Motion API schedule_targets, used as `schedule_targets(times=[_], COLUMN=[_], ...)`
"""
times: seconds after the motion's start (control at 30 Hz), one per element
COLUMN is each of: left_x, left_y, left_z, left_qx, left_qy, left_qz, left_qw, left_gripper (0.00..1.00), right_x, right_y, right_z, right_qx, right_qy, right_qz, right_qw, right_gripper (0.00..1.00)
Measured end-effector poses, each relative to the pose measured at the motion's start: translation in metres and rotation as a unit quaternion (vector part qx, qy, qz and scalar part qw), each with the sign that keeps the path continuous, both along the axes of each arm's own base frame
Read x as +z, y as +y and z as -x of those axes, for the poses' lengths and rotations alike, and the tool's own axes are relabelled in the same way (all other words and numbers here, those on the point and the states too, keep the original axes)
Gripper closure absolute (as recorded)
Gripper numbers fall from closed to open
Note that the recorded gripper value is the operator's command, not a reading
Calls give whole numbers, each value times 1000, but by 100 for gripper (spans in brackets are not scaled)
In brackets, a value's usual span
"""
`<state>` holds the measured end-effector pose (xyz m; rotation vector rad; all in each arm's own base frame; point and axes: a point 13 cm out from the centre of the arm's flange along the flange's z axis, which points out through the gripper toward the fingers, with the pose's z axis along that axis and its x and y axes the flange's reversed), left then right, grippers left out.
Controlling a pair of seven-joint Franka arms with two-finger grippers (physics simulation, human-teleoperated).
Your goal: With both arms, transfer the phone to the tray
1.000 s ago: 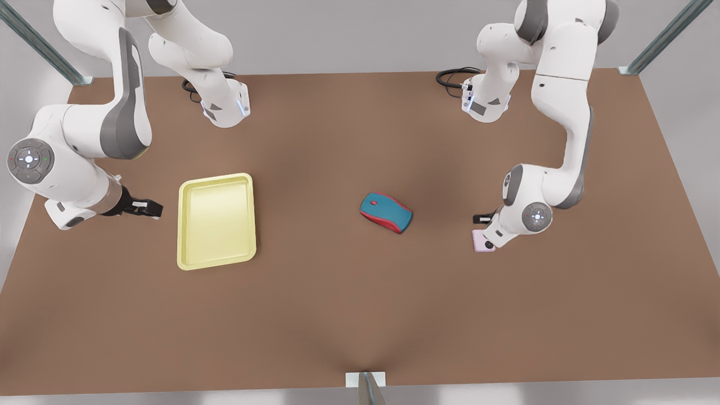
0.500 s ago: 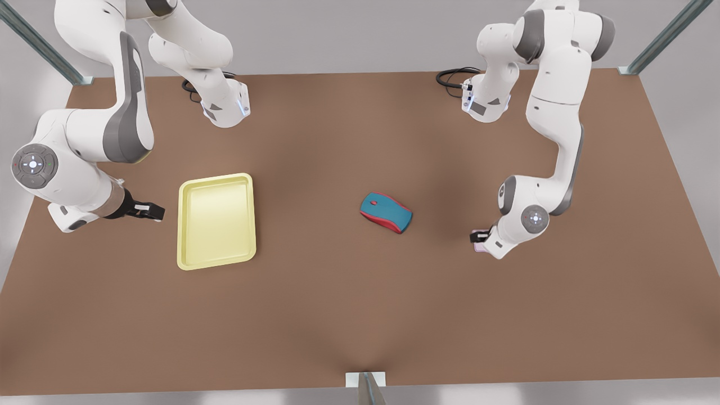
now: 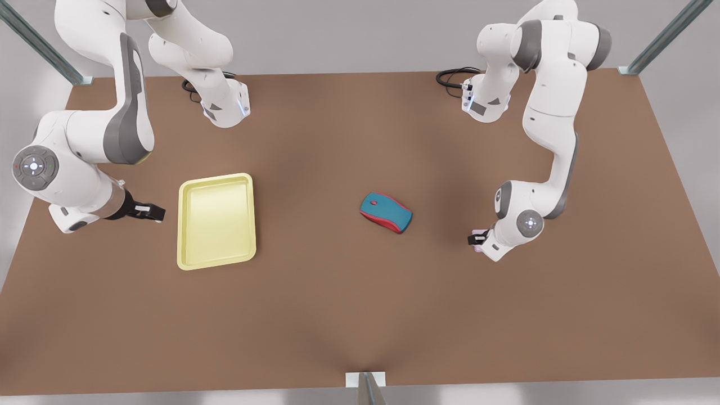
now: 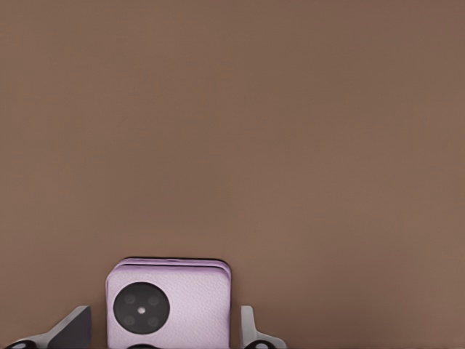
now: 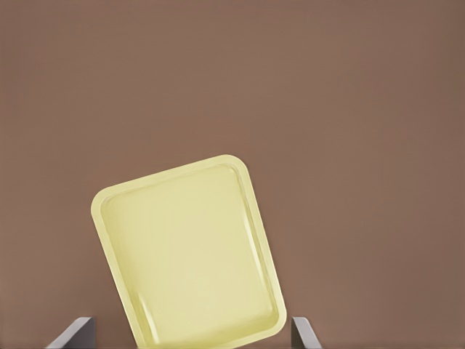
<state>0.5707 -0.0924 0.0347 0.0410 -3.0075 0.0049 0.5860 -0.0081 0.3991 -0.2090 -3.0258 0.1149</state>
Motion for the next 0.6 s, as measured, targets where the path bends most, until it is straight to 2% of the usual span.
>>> schedule_targets(times=[0.1, 0.17, 0.23, 0.6], left_x=[-2, -4, -6, -4], left_y=[0, 0, -2, -5], left_z=[1, 1, 3, 1], left_qx=[-1, -1, -3, -2], left_qy=[1, 2, 3, 1], left_qz=[0, 0, -1, 0], left_qw=[1000, 1000, 1000, 1000], left_gripper=[0, 12, 16, 16], right_x=[-1, -1, -1, -8], right_y=[2, 1, 1, 0], right_z=[0, 0, 0, -3], right_qx=[1, 0, 0, -2], right_qy=[0, 1, 0, 4], right_qz=[0, 0, 0, -1], right_qw=[1000, 1000, 1000, 1000], right_gripper=[0, 0, 0, 0])
